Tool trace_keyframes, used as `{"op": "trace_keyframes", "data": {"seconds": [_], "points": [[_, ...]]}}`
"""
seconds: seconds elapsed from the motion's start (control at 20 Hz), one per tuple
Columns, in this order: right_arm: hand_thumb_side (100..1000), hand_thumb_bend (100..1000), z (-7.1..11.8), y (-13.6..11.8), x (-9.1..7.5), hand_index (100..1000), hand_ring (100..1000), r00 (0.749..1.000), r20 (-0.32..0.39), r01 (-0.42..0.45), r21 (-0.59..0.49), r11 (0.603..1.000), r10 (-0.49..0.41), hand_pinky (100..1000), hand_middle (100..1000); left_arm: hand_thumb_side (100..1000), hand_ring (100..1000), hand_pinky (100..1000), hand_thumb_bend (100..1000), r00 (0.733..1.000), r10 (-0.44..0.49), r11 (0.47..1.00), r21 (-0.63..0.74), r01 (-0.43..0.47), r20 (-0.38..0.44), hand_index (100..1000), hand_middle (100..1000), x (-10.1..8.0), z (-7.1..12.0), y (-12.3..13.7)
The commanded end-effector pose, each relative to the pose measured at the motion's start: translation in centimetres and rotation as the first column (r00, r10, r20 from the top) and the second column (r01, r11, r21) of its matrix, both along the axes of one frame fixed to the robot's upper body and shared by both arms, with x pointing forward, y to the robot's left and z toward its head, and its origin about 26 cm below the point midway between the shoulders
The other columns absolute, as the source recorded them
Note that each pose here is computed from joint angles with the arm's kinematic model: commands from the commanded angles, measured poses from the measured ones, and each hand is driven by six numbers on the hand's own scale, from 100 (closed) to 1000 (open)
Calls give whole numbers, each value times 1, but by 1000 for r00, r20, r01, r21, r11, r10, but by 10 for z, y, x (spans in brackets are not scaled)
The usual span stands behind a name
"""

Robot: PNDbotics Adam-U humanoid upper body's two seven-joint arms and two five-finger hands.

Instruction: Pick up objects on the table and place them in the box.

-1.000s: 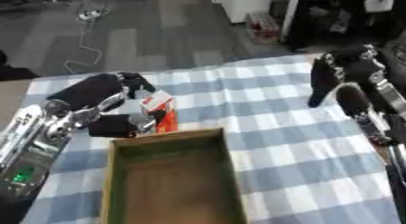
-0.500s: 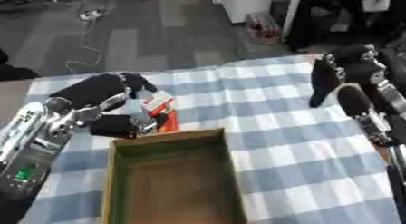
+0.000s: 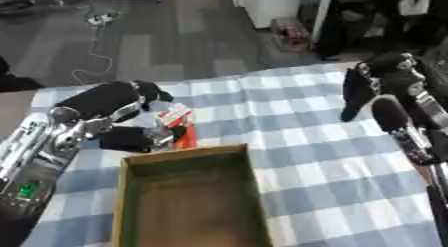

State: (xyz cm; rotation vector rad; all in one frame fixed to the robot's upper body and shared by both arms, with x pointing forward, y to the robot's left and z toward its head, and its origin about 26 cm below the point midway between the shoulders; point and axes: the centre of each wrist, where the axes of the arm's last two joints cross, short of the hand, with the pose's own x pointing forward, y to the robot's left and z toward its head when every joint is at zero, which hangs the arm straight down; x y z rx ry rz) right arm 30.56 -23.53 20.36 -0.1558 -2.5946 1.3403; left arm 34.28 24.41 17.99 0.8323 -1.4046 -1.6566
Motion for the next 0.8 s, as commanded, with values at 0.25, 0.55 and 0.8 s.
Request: {"op": "trace_keyframes", "data": {"seconds": [0.25,0.55,0.8], "points": [[1000,100,9,1,-1,475,328,999,40,-17,-17,1000,18,348,368,1000,704,655,310,996,74,995,76,-71,-44,904,803,15,-10,9],[1000,100,9,2,-1,473,328,999,41,-19,-16,1000,20,349,368,1000,709,659,309,993,100,990,108,-93,-60,905,806,22,-21,11],[1000,100,9,2,-1,473,328,999,41,-19,-16,1000,19,349,368,1000,707,656,290,997,73,993,87,-74,13,911,810,21,-13,8]]}}
